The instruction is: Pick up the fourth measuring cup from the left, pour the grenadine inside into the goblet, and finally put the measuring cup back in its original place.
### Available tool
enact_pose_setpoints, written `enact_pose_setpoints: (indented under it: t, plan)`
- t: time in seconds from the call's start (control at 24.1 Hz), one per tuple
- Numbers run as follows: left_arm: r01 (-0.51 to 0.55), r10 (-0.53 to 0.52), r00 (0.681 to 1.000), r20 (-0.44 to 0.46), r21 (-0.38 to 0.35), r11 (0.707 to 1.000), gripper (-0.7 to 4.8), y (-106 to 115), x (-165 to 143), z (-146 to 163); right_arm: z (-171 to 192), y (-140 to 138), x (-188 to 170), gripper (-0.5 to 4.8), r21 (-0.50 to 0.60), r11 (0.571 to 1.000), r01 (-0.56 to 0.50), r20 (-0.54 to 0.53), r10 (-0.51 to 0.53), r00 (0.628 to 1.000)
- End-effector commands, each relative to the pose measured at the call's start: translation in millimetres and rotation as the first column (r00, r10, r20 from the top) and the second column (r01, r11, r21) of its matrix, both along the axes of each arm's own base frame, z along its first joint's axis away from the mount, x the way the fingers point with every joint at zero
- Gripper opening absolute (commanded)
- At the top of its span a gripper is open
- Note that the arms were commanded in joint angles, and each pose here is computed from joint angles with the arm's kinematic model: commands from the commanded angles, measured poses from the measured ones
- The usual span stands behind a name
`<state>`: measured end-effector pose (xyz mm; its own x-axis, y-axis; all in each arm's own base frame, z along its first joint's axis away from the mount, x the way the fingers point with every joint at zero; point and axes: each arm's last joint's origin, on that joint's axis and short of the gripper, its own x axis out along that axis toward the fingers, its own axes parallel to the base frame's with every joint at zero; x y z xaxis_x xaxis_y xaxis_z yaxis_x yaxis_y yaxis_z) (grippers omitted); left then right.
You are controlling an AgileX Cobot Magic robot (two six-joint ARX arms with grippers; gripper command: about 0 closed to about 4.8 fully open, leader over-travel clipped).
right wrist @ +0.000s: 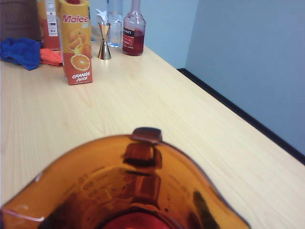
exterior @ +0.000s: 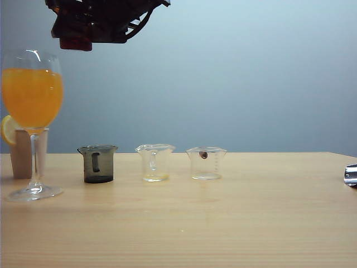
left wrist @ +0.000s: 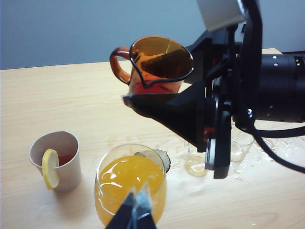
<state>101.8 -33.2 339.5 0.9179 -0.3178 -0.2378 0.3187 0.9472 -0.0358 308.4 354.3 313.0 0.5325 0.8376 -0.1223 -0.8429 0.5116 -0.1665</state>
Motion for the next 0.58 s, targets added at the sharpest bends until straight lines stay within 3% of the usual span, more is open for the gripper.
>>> enact_pose_setpoints:
  t: [0.04,0.58]
  plan:
    - [-0.005,0.005,1.0,0.005,-0.004,1.0,-0.06,-0.2,1.0,-1.0,6.3,2.1,-3.1,0.3,-0.005,1.0,-0.014,0.074,0.014,0.997]
    - [-0.017,0.016,1.0,-0.019,-0.047,0.999,-0.06,-0.6,2.1,-1.9,5.2,9.4,-10.6,0.3,-0.1,0.994,-0.037,0.223,0.059,0.973]
